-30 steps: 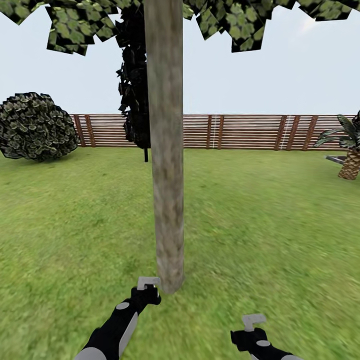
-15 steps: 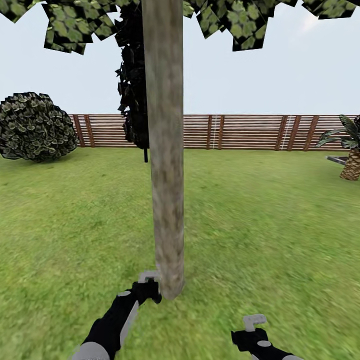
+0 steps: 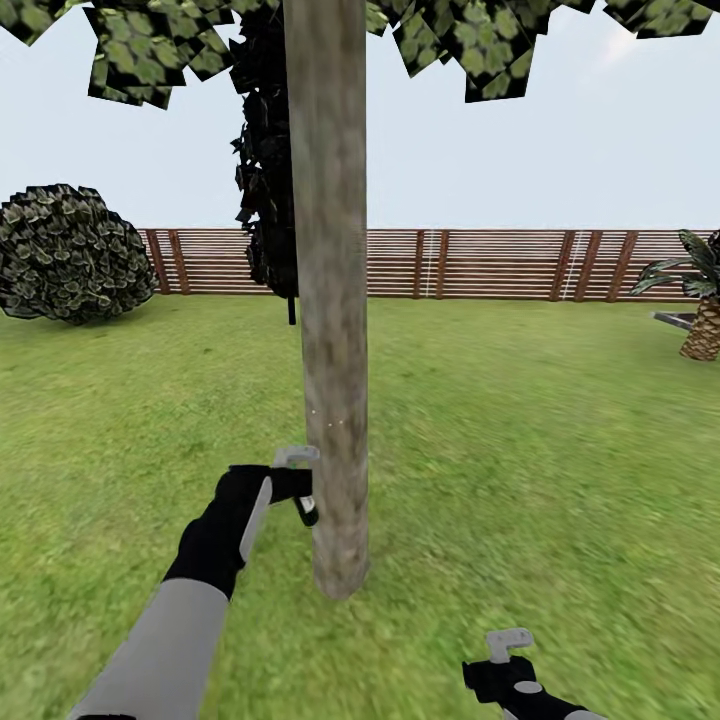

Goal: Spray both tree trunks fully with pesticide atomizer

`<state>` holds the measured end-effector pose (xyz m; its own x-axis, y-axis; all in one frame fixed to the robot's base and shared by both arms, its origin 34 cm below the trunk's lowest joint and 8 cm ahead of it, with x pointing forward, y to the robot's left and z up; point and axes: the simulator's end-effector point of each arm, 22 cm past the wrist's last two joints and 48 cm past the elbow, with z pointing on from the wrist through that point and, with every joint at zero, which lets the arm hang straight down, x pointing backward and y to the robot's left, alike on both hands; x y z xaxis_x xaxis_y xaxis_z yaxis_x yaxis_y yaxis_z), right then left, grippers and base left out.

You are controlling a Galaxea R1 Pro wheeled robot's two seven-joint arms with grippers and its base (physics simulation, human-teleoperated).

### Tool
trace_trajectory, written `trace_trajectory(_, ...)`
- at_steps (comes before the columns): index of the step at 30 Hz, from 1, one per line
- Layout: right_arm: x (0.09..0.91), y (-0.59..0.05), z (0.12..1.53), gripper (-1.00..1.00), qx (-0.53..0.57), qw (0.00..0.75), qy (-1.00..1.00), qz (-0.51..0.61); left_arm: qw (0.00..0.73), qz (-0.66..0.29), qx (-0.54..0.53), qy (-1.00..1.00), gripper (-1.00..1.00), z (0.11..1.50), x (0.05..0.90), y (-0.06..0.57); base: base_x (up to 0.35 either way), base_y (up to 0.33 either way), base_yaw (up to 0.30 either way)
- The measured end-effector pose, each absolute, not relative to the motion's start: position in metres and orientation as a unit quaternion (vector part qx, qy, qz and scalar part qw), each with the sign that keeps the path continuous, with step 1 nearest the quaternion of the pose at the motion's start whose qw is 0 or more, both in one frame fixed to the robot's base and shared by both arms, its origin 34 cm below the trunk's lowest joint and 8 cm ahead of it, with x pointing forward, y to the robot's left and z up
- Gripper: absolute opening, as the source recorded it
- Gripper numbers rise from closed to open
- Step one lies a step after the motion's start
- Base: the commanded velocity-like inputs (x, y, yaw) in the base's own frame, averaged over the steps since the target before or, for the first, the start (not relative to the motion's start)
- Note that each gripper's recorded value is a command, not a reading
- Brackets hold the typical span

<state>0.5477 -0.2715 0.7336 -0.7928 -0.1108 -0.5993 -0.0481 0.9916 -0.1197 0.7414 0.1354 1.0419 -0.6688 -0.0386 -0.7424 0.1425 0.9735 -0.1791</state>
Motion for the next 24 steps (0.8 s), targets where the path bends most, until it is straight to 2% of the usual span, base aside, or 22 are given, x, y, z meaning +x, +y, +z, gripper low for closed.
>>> trace_trajectory(14, 0.547, -0.27, 0.733, 1.0, -0.042, 0.318, 0.946, -0.048, 0.45, -0.11, 0.034, 0.886, -1.0, 1.148, 0.77, 0.141, 0.0, 0.0, 0.0)
trace_trajectory(17, 0.547, -0.27, 0.733, 1.0, -0.042, 0.318, 0.946, -0.048, 0.431, -0.107, 0.048, 0.894, -1.0, 1.168, 0.795, 0.132, 0.0, 0.0, 0.0)
trace_trajectory(18, 0.547, -0.27, 0.733, 1.0, -0.042, 0.318, 0.946, -0.048, 0.455, -0.11, 0.049, 0.882, -1.0, 1.2, 0.804, 0.132, 0.0, 0.0, 0.0)
trace_trajectory(24, 0.547, -0.27, 0.733, 1.0, -0.042, 0.318, 0.946, -0.048, 0.476, -0.107, 0.054, 0.871, -1.0, 1.238, 0.816, 0.131, 0.0, 0.0, 0.0)
